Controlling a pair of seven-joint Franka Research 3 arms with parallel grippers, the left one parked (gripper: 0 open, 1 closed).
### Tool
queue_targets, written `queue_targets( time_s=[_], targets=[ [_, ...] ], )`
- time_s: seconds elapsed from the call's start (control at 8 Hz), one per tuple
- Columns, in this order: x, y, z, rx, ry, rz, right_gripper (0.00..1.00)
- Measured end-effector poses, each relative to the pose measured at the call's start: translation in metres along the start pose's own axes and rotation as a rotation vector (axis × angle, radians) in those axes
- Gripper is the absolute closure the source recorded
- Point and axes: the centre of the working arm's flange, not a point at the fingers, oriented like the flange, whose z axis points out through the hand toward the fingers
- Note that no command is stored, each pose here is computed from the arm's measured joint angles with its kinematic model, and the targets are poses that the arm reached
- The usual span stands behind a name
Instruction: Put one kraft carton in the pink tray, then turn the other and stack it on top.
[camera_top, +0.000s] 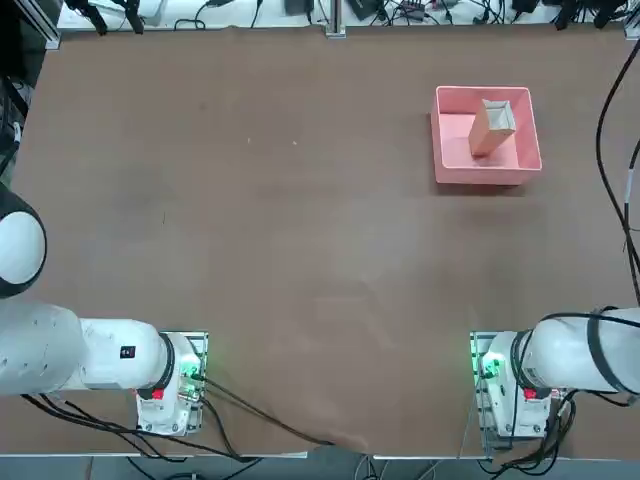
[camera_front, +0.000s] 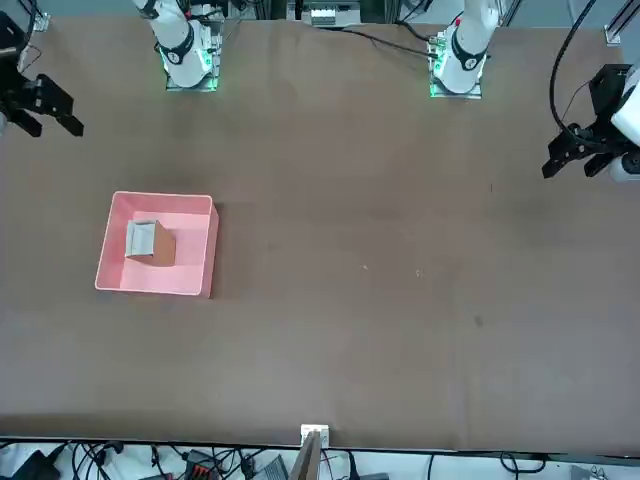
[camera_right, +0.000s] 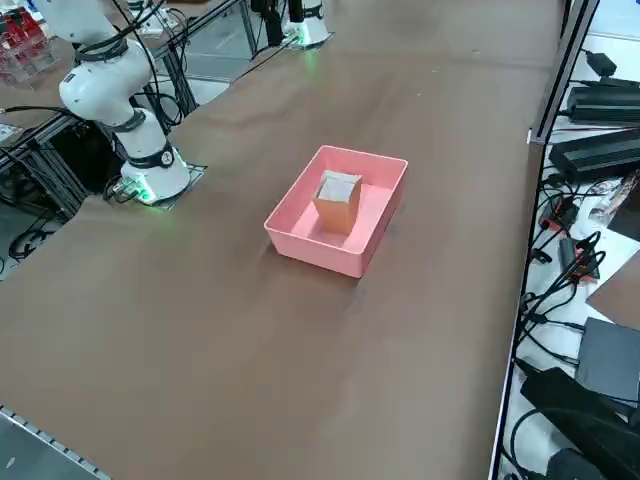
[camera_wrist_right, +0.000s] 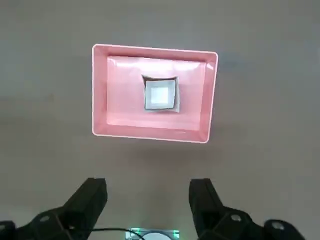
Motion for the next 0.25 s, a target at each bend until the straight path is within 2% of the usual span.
queue_targets(
  time_s=[0.25],
  targets=[
    [0.0002,0.0017,0.0004,0.0,-0.001,-0.001,0.0]
  ],
)
